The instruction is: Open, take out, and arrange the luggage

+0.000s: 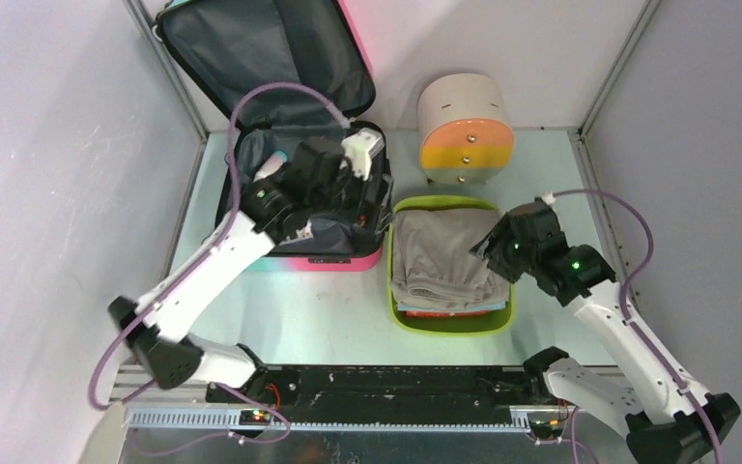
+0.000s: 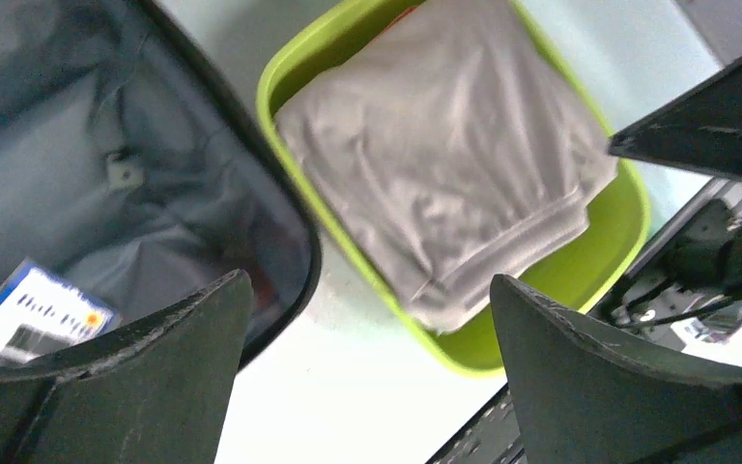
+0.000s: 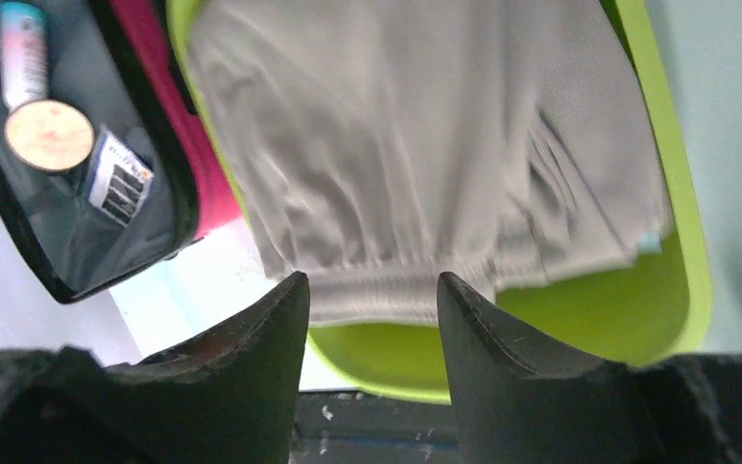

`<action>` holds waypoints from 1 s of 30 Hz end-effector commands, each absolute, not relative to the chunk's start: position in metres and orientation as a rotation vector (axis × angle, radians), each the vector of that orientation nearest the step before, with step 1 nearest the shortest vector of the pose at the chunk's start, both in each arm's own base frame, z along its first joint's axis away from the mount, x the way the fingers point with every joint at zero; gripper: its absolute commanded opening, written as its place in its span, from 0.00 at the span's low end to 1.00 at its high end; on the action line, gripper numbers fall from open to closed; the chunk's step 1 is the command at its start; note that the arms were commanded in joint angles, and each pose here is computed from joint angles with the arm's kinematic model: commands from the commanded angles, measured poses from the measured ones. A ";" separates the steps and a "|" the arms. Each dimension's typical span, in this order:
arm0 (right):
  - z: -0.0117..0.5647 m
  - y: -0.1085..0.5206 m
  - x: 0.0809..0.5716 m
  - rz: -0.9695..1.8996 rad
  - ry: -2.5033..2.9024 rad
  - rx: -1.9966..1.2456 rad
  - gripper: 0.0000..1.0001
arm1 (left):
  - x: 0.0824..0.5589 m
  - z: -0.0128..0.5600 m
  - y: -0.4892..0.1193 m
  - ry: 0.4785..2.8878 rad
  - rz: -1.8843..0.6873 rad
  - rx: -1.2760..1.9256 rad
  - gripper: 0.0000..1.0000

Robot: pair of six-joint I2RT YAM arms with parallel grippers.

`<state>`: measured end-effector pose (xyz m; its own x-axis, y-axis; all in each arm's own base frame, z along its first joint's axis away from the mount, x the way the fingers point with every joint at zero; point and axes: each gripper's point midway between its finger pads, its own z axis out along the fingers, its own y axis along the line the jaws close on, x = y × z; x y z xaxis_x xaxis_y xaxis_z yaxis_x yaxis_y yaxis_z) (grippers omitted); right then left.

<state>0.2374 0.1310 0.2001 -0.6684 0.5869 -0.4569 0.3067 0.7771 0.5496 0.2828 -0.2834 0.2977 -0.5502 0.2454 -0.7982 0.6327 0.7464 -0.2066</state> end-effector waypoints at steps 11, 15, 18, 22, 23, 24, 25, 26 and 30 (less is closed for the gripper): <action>0.124 0.116 0.114 0.194 2.380 1.581 0.54 | 0.250 0.270 -0.158 1.890 -0.227 0.495 1.00; 0.104 0.134 0.121 0.230 2.380 1.563 0.53 | 0.252 0.248 -0.154 1.843 -0.212 0.482 1.00; 0.096 0.138 0.125 0.186 2.377 1.550 0.52 | 0.248 0.226 -0.161 1.873 -0.240 0.525 1.00; 0.090 0.142 0.130 0.186 2.337 1.569 0.51 | 0.249 0.223 -0.165 1.897 -0.250 0.533 1.00; 0.087 0.141 0.131 0.175 2.325 1.585 0.50 | 0.250 0.222 -0.167 1.901 -0.251 0.538 1.00; 0.084 0.141 0.131 0.157 2.321 1.592 0.50 | 0.250 0.222 -0.168 1.902 -0.260 0.543 1.00; 0.080 0.139 0.130 0.139 2.310 1.610 0.49 | 0.250 0.221 -0.169 1.906 -0.263 0.546 1.00; 0.077 0.136 0.128 0.108 2.308 1.617 0.49 | 0.250 0.220 -0.170 1.912 -0.263 0.544 1.00; 0.072 0.130 0.124 0.052 2.273 1.666 0.48 | 0.250 0.217 -0.165 1.944 -0.228 0.543 1.00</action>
